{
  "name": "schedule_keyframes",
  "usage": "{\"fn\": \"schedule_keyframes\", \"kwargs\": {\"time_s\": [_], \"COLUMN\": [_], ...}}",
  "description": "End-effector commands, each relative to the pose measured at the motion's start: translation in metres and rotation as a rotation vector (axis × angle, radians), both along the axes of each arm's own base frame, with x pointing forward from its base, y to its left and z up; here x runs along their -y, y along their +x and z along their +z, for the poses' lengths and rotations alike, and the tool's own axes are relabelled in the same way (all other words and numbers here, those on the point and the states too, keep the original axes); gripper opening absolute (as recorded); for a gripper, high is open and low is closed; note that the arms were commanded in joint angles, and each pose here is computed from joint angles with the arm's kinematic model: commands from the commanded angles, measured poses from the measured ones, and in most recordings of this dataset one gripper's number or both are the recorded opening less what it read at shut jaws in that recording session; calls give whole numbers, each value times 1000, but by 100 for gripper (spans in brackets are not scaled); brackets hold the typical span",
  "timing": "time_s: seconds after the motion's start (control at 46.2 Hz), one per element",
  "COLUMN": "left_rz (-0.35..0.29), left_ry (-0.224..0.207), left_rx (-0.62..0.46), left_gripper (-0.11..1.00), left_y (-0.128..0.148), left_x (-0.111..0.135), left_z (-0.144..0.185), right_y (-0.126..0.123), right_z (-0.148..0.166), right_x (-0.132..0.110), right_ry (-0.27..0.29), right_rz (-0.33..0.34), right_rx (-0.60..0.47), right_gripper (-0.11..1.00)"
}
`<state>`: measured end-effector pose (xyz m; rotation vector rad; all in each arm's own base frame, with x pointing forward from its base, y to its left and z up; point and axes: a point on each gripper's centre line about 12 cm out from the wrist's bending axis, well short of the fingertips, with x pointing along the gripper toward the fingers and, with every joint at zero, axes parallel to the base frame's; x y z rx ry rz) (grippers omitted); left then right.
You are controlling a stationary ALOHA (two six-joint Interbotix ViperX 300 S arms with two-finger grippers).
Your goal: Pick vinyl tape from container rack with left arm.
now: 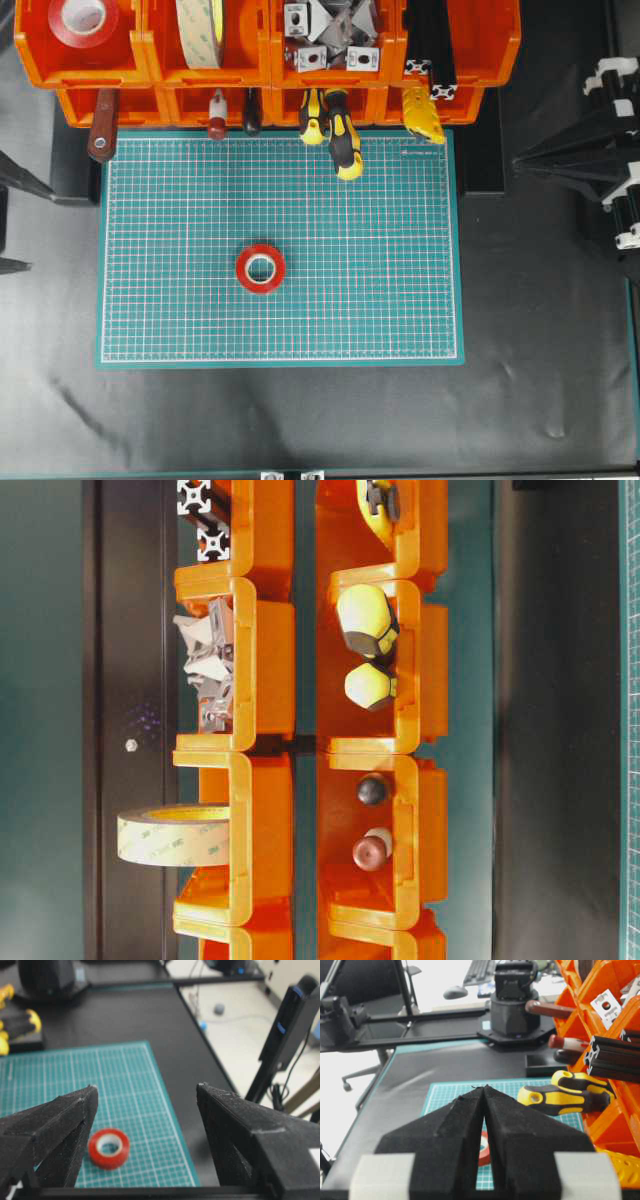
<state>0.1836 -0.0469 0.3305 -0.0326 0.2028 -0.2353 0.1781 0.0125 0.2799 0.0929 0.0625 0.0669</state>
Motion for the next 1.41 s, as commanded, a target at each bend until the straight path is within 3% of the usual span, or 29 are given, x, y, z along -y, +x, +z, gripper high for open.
{"fn": "schedule_keyframes", "kwargs": {"time_s": [0.0,0.281,0.476,0.931,1.147,1.385], "left_rz": [-15,-18,-19,-16,-12,-7], "left_ry": [-3,-9,-41,-51,-70,-57], "left_rx": [7,116,174,210,276,261], "left_gripper": [76,76,76,76,76,76], "left_y": [0,-11,-21,-24,-21,-21], "left_x": [3,-1,-3,-4,-5,-6], "left_z": [3,18,20,13,10,5], "right_y": [1,1,0,0,-2,-1], "right_z": [2,0,1,3,-5,4], "right_x": [-1,-1,-1,-7,-13,-16], "right_ry": [0,-8,1,-8,-6,-14], "right_rz": [3,5,7,40,75,90], "right_rx": [3,1,11,16,-61,-14], "right_gripper": [-1,-1,-1,-1,-1,-1]}}
